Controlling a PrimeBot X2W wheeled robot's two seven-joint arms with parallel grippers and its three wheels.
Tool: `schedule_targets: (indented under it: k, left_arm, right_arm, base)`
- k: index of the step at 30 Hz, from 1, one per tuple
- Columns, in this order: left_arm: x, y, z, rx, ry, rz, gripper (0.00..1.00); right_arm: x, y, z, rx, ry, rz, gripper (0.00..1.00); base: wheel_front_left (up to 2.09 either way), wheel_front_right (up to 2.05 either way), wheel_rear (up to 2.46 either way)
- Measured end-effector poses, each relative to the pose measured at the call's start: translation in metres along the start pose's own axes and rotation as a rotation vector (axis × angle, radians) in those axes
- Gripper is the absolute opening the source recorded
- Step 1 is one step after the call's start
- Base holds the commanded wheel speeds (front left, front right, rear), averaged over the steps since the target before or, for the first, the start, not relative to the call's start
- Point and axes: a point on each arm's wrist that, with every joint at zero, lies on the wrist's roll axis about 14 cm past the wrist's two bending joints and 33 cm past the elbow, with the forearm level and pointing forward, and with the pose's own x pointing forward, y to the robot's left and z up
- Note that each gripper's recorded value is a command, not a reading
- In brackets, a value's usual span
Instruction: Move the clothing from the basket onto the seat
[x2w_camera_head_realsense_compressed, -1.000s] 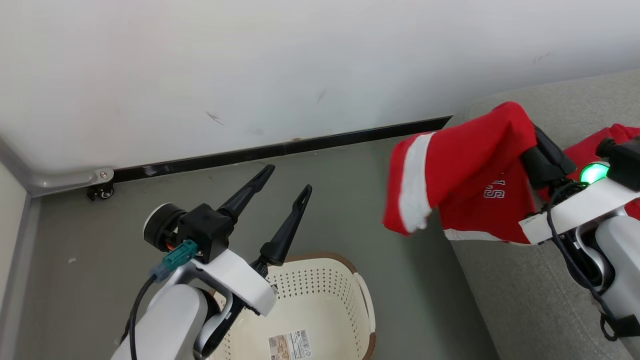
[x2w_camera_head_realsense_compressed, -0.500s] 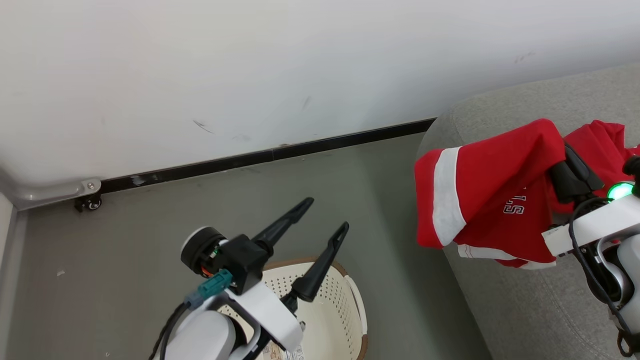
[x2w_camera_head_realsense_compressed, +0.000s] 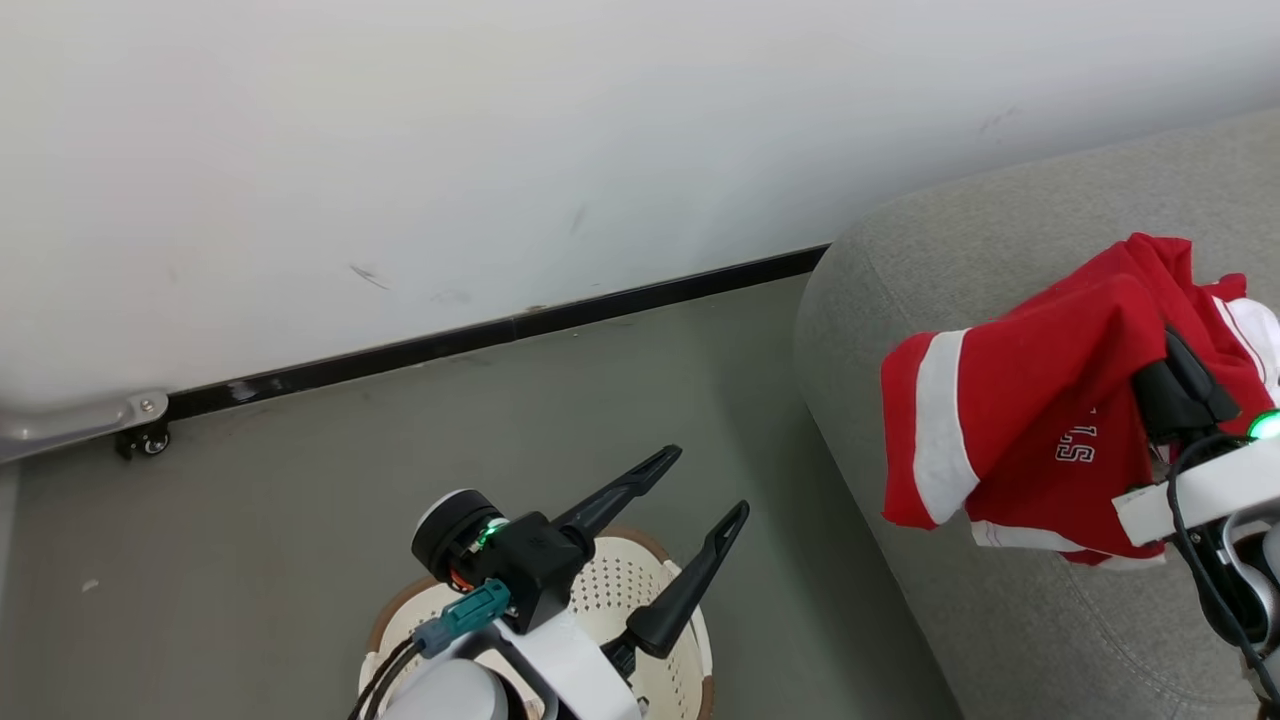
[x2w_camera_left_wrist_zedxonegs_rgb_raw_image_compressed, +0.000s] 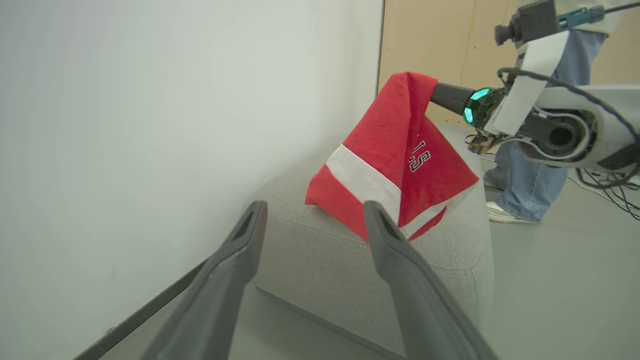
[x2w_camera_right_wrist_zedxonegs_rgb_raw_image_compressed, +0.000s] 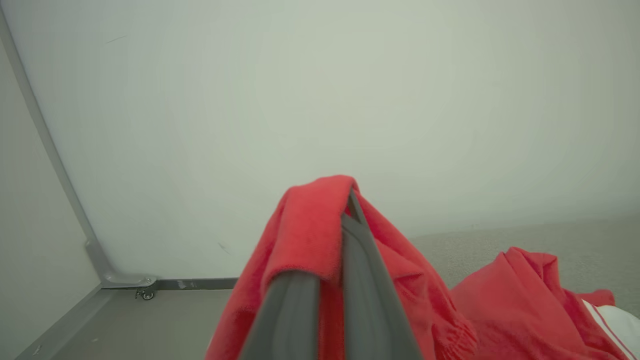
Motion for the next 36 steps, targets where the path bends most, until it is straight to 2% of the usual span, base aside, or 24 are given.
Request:
schedule_targets:
  k: [15,21,29,36]
  left_arm:
    - [0.017,-0.041,0.005,-0.047,-0.028,-0.127,1.00]
    - [0.022,-0.048,0.003,-0.065,-0.029,-0.156,1.00]
    - [0.026,-0.049,-0.005,-0.087,-0.017,-0.176,1.00]
    - [0.031,-0.040,-0.007,-0.066,-0.018,-0.184,1.00]
  right_arm:
    - [-0.039,-0.029,-0.011,0.000,0.027,-0.101,0.00]
    - [-0.045,-0.033,-0.017,0.000,0.046,-0.119,0.00]
    - [-0.028,-0.038,-0.010,-0.042,0.053,-0.114,0.00]
    - [0.000,-0.062,0.021,-0.131,0.026,-0.142,0.00]
  base:
    - [0.00,0.00,0.00]
    - [0.00,0.00,0.00]
    - [0.00,0.00,0.00]
    - [0.00,0.00,0.00]
